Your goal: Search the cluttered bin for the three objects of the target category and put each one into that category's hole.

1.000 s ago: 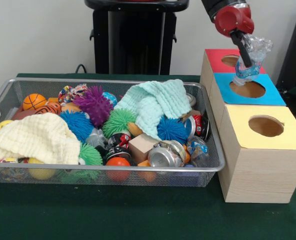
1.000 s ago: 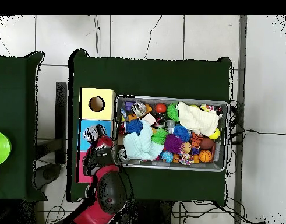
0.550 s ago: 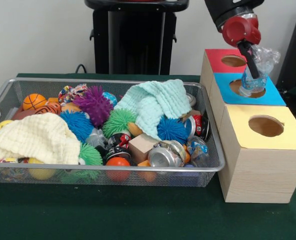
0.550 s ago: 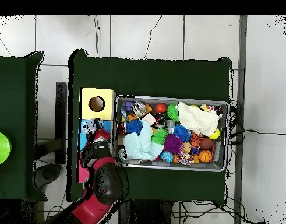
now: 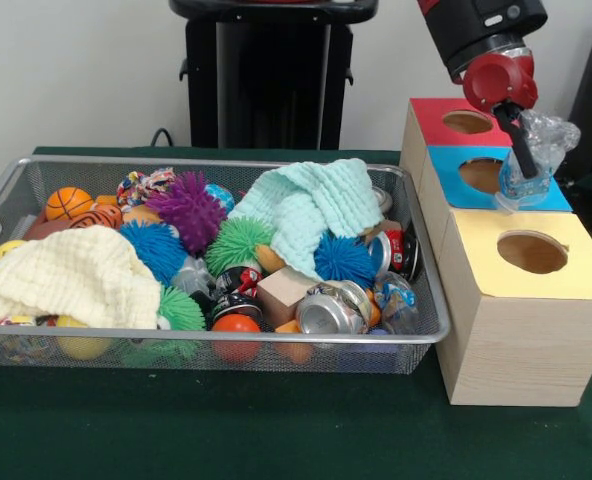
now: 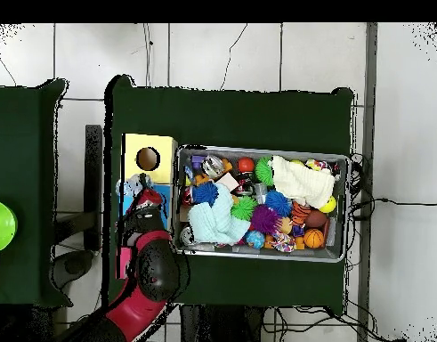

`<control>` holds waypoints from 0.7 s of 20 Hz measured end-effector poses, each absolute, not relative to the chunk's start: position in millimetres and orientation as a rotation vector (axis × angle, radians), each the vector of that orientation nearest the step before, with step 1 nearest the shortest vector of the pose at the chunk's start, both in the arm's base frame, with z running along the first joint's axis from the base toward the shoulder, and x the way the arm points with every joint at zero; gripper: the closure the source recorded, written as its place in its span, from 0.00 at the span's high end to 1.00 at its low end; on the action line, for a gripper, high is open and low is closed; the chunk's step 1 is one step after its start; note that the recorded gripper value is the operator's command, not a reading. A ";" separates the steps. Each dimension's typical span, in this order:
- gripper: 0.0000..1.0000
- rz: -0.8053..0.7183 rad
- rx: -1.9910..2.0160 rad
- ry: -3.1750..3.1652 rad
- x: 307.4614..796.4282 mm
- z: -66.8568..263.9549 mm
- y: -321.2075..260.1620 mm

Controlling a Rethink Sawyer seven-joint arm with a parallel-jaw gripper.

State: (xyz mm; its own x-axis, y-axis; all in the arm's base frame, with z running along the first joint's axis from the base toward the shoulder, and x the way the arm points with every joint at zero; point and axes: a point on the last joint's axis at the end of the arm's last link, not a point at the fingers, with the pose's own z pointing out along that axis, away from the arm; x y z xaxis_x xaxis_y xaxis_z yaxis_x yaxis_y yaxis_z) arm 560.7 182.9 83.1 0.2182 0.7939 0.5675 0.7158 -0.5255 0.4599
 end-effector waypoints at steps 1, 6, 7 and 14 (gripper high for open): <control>0.00 1.204 2.373 1.477 560.7 83.1 183.1; 0.00 1.204 2.370 1.482 560.0 83.0 185.2; 0.00 1.205 2.370 1.483 559.9 83.0 185.6; 0.00 1.214 2.354 1.531 552.7 83.7 205.6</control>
State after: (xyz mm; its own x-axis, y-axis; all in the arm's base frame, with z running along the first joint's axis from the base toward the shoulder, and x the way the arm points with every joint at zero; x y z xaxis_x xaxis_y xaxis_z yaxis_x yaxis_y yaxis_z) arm 552.7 205.6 83.7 0.1857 0.8016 0.5683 0.7362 -0.4966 0.4598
